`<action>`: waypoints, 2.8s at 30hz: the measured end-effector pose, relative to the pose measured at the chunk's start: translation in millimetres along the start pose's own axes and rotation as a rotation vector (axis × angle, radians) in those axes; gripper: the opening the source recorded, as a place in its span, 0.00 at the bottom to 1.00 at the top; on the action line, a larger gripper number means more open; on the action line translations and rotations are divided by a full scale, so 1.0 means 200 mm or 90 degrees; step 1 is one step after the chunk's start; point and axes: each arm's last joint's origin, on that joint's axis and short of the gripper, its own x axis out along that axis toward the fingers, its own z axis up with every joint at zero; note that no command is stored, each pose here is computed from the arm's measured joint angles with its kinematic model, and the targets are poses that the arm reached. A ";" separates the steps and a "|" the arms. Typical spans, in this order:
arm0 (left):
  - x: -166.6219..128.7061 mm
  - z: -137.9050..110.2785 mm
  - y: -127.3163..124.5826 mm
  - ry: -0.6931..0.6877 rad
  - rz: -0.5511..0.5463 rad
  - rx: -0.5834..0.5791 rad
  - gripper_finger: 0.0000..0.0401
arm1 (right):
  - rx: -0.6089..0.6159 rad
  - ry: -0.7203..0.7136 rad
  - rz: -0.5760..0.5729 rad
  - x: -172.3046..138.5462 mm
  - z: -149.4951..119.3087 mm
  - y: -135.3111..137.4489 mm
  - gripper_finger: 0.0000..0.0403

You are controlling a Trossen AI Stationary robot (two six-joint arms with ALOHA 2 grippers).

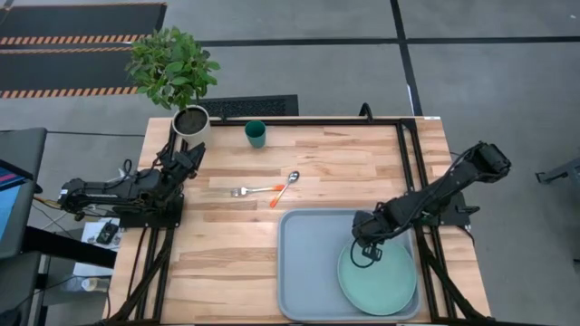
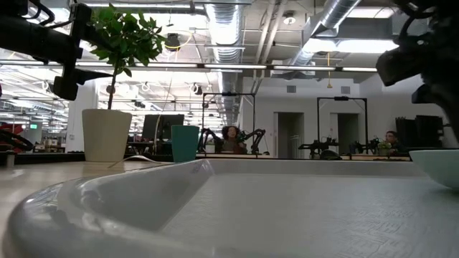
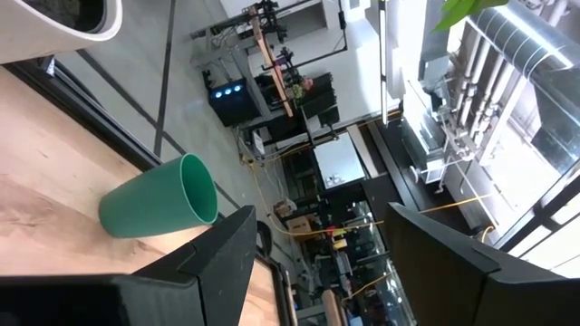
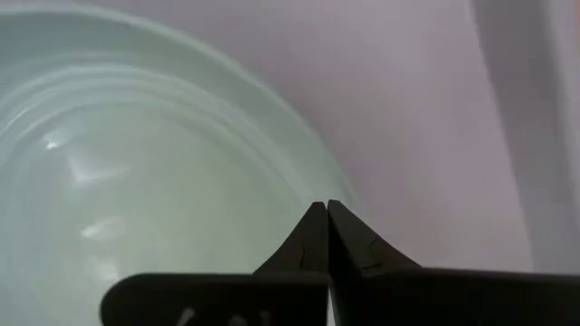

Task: Pick and place plate/cup/fork/spoon on tray
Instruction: Put the light blue plate on the blue serving tray, then put the green cup on the top right of the light blue plate on the blue tray

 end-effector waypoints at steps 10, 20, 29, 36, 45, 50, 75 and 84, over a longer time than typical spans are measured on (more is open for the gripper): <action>0.00 0.00 0.00 0.000 0.000 -0.005 0.58 | -0.019 -0.018 0.012 -0.02 -0.05 0.04 0.02; 0.00 0.00 0.00 0.000 0.000 -0.011 0.58 | 0.003 -0.095 -0.010 -0.06 0.06 -0.04 0.01; 0.00 0.00 0.01 0.002 0.005 -0.004 0.58 | 0.021 -0.087 -0.002 0.01 0.05 -0.08 0.02; 0.00 0.00 0.01 0.003 0.007 -0.001 0.58 | 0.021 -0.080 -0.008 0.03 0.06 -0.08 0.02; 0.00 0.00 0.01 0.002 0.006 -0.001 0.58 | 0.007 -0.040 -0.020 0.11 0.05 -0.04 0.03; 0.00 0.00 0.01 0.002 0.006 -0.001 0.58 | 0.006 -0.030 -0.030 0.11 0.03 -0.03 0.03; 0.00 0.00 0.01 0.008 0.004 -0.001 0.58 | 0.191 -0.327 0.038 -0.28 0.15 -0.34 0.19; 0.00 -0.01 0.02 0.011 0.011 0.009 0.58 | 0.271 -0.552 0.066 -0.38 0.55 -0.56 0.50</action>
